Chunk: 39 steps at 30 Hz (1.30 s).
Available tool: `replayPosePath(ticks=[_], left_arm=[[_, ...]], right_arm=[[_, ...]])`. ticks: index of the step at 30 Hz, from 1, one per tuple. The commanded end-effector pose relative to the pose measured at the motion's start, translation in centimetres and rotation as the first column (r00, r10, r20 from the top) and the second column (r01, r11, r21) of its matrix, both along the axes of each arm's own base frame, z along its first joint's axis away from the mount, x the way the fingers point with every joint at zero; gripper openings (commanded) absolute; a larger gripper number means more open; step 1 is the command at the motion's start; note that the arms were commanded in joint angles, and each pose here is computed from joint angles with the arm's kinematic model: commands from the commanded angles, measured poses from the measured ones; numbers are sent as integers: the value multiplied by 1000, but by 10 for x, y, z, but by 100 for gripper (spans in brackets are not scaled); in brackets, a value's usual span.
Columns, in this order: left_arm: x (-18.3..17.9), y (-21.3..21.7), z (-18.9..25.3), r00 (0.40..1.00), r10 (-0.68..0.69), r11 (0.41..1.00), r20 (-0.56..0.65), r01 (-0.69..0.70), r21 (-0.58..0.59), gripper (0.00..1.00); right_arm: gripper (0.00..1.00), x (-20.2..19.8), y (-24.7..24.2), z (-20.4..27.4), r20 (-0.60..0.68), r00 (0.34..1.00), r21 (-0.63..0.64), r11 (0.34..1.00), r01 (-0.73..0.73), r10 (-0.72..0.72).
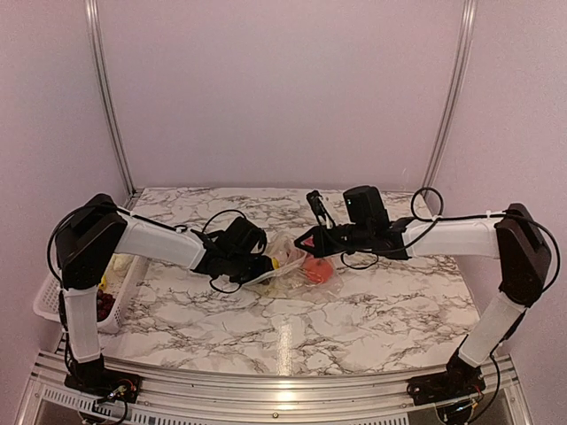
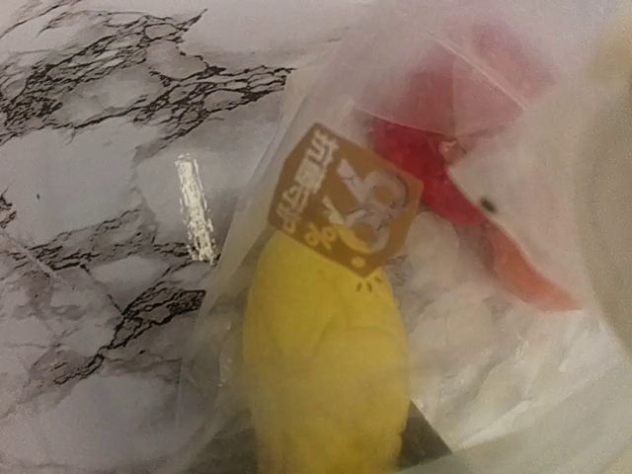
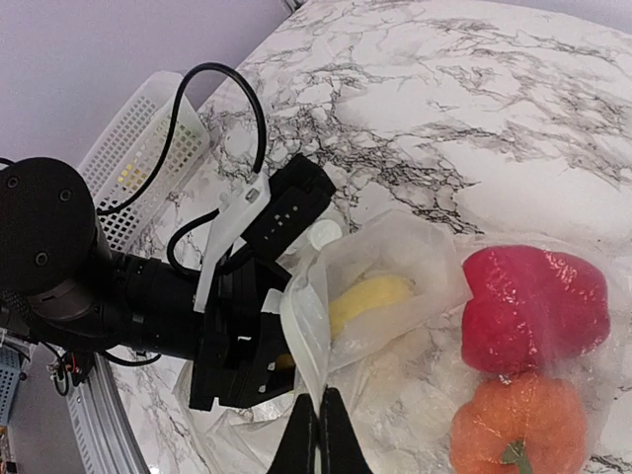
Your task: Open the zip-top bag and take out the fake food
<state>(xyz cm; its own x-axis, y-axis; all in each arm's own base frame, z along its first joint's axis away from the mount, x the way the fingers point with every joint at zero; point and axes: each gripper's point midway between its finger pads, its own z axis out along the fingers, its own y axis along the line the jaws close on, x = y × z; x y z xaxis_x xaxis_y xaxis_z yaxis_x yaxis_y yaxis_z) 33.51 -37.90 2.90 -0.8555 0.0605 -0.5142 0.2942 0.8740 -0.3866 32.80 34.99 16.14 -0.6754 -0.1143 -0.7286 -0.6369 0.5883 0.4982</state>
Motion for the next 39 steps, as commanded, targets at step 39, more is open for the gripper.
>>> replayPosePath(ticks=[39], left_arm=[[-18,219,182,906,338,931,255,-282,-232,29]], right_arm=[[0,-17,36,-5,-9,996,16,996,-84,84]])
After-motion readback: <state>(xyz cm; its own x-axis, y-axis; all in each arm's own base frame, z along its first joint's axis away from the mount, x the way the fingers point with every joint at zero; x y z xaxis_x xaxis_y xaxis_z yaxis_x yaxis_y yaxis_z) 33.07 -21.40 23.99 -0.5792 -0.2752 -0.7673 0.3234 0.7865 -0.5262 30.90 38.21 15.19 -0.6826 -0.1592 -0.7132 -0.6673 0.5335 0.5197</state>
